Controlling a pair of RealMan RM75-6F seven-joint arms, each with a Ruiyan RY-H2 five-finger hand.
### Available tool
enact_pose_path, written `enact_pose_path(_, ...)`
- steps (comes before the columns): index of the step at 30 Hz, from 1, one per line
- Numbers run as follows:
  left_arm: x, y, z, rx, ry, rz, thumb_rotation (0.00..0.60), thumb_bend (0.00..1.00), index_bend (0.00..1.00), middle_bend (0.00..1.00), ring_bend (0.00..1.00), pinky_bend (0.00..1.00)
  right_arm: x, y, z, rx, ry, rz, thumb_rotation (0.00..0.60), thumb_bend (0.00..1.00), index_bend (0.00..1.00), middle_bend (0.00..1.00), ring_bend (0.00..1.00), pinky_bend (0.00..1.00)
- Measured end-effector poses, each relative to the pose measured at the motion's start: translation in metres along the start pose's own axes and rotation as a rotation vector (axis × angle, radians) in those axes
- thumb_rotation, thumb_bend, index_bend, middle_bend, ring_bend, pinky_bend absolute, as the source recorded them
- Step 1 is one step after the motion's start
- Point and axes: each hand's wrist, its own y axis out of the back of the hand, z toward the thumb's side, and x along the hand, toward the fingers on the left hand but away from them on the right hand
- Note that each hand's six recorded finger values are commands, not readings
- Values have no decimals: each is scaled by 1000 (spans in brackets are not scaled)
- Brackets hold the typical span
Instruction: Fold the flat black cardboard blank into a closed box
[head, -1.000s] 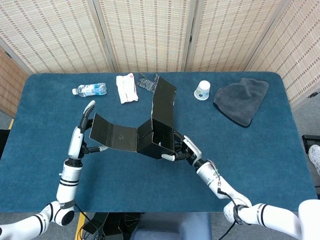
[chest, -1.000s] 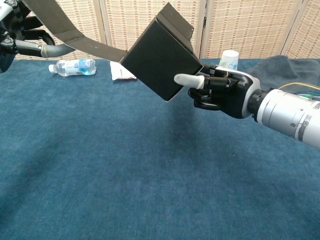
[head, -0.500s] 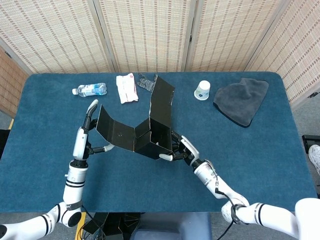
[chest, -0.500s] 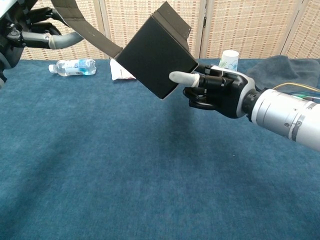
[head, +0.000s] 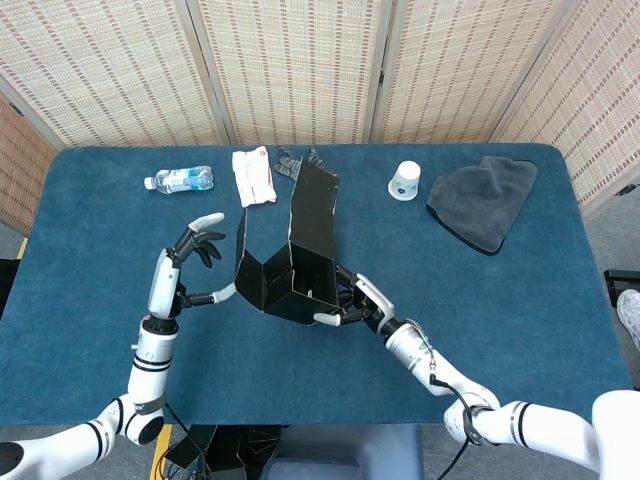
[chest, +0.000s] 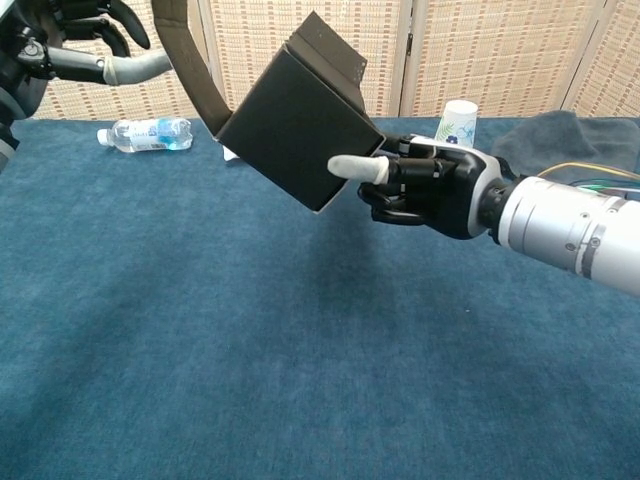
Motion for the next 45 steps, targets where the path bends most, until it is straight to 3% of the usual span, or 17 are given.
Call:
enact_pose_path(14, 7, 3, 2, 54, -63, -126, 600, 1, 269, 217, 522, 627, -4, 0, 1, 71, -48, 32, 600, 331, 395, 406, 812, 1000)
enact_pose_path(24, 16, 5, 4, 194, -134, -305, 600, 0, 271, 216, 522, 627, -9, -1, 9, 128, -89, 64, 600, 331, 394, 406, 812, 1000)
enact_pose_path(32, 21, 11, 5, 278, -185, -340, 600, 1, 305, 216, 533, 633, -11, -2, 11, 137, -110, 86, 600, 331, 395, 412, 812, 1000)
enact_pose_path(39, 22, 11, 5, 403, -275, -405, 600, 1, 253, 203, 528, 633, -12, 1, 14, 163, -118, 99, 600, 331, 395, 412, 812, 1000)
enact_pose_path(45, 23, 13, 6, 462, -295, -457, 600, 1, 215, 155, 527, 632, -14, 5, 16, 166, -120, 94, 600, 331, 395, 413, 812, 1000)
